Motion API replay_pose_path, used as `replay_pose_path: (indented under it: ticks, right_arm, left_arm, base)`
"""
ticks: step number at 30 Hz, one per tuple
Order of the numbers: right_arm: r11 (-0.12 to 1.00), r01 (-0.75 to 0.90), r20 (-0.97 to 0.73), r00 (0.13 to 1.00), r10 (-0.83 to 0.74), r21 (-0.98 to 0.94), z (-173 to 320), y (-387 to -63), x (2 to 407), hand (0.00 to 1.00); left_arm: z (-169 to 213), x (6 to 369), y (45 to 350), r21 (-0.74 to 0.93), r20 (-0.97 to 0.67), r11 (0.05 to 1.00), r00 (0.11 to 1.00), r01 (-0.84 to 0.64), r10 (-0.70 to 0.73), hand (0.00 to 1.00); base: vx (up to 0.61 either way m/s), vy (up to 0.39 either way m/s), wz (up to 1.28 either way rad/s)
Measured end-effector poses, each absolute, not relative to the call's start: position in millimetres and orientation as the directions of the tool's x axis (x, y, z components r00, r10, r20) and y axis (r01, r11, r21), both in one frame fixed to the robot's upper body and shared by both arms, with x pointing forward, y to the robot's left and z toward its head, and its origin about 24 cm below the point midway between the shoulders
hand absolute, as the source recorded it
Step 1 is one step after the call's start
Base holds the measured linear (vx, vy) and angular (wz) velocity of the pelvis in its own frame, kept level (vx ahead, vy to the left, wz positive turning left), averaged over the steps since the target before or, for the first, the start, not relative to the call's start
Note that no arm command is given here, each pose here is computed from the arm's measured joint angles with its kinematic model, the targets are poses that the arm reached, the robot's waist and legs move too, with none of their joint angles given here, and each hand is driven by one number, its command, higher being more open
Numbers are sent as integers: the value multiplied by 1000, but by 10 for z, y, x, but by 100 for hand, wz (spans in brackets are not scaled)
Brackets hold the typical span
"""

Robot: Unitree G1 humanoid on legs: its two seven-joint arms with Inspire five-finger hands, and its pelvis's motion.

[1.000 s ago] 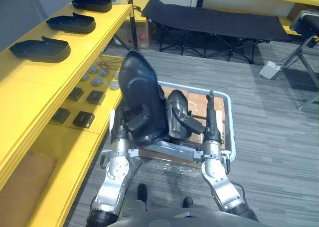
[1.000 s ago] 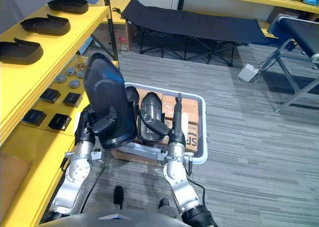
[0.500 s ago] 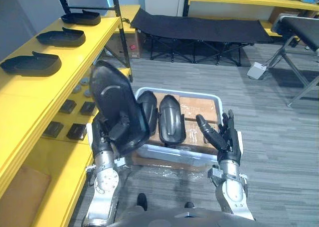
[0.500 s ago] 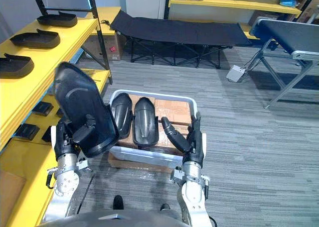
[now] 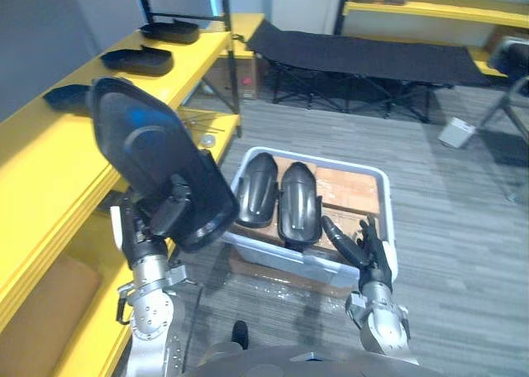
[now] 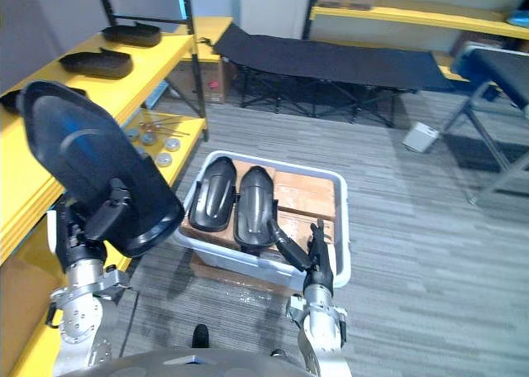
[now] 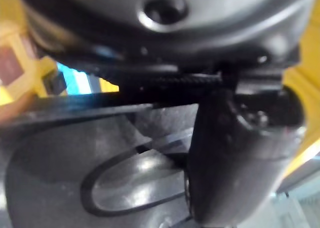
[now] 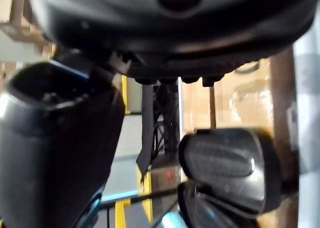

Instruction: Walk over and take three plastic housings, then place them on the shelf

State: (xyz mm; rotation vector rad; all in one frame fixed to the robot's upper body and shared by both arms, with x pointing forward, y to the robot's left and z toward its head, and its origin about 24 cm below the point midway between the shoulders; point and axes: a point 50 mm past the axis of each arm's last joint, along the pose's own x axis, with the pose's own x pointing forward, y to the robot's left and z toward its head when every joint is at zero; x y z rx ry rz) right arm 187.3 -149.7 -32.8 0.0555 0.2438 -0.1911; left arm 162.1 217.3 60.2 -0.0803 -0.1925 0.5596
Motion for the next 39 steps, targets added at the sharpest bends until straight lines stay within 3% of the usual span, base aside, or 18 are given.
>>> replay_pose_path:
  ticks: [9, 17, 22, 25, 39]
  right_arm:
    - [999, 16, -227, 974, -24, -38, -273, -1132, 2200, 100]
    - [992, 86, -221, 970, -103, -88, -247, -1332, 2085, 100]
    - [955, 254, -180, 943, -280, -153, -163, -1827, 1862, 100]
    - [936, 310, -186, 922, -339, -169, -189, -1973, 1769, 100]
    - [972, 232, -104, 967, -233, -23, -91, -1791, 1843, 100]
  left_arm:
    - [625, 1411, 2399, -144, 161, 772, 755, -619, 635, 0]
    - [571, 1372, 2323, -194, 132, 820, 814, -539, 566, 0]
    - [497, 1413, 2042, -270, 92, 875, 894, -401, 438, 0]
    - [455, 1402, 2037, -270, 74, 881, 904, -388, 421, 0]
    - [379, 1421, 2085, -278, 22, 849, 881, -449, 473, 0]
  base:
    - [46, -29, 72]
    - [-24, -51, 89]
    - [-158, -82, 111]
    - [-49, 19, 42]
    - [48, 14, -6]
